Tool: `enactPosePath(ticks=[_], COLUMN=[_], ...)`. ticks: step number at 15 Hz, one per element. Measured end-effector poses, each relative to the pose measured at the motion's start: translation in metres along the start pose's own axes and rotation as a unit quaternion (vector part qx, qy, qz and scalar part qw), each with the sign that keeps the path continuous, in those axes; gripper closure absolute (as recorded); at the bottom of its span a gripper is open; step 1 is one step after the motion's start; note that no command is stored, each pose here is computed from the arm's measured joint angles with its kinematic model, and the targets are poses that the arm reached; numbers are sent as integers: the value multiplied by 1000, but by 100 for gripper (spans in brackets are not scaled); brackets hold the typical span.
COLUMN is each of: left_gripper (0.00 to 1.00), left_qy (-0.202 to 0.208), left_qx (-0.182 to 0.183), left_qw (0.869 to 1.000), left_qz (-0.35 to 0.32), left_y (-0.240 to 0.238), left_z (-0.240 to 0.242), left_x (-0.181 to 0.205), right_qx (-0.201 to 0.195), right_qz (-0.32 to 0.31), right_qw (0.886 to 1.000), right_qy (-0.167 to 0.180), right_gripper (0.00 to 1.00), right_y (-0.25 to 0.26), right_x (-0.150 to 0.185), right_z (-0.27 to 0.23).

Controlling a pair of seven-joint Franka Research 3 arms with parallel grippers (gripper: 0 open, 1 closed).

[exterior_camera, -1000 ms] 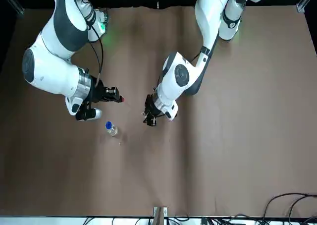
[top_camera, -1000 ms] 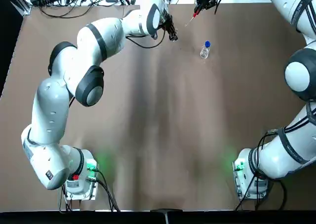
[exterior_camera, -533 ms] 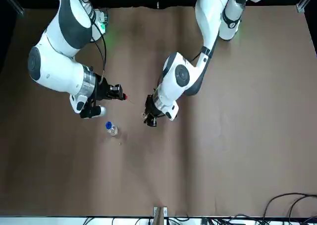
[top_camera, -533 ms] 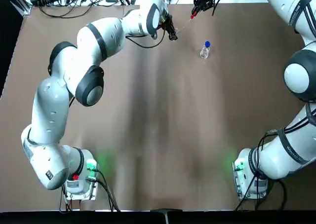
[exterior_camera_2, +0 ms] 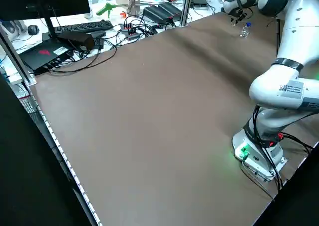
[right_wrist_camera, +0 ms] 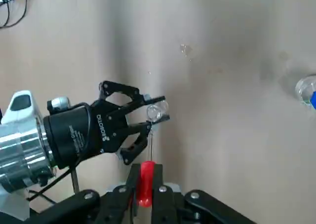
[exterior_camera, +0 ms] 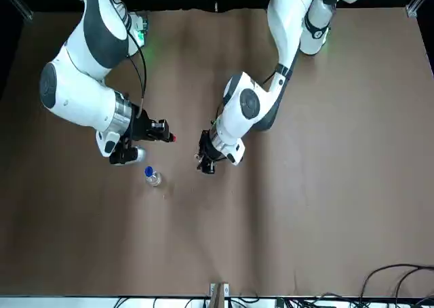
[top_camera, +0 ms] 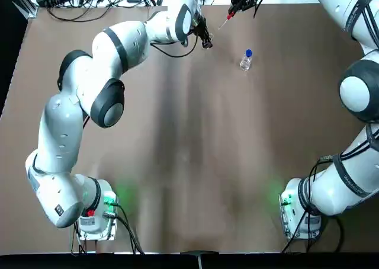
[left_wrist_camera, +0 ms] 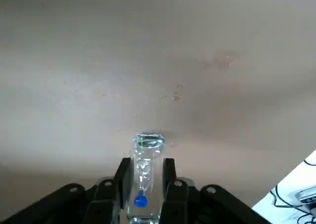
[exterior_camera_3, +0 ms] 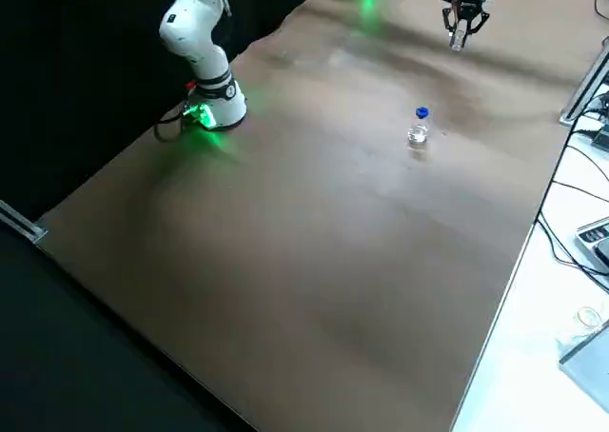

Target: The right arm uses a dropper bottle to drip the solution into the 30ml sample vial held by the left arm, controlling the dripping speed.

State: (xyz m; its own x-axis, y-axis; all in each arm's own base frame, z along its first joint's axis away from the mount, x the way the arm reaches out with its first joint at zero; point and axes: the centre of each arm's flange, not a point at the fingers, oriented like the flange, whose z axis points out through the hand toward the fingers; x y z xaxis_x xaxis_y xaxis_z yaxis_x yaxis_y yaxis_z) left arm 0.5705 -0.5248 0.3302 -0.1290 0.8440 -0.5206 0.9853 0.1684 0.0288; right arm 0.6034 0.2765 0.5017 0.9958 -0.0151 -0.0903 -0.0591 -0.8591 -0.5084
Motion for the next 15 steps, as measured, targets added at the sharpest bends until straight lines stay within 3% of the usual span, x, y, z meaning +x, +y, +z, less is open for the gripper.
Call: enactPosePath(ticks=[15], left_gripper=[68], left_qy=[0], left_qx=[2], left_qw=[1000], left_qz=[1], left_y=[-3], left_z=[2], left_x=[-1], right_qx=[-3], right_qz=[-1], right_qw=[1000], right_qy=[0], right_gripper=[86], right_y=[-4], right_x=[4], right_z=[28])
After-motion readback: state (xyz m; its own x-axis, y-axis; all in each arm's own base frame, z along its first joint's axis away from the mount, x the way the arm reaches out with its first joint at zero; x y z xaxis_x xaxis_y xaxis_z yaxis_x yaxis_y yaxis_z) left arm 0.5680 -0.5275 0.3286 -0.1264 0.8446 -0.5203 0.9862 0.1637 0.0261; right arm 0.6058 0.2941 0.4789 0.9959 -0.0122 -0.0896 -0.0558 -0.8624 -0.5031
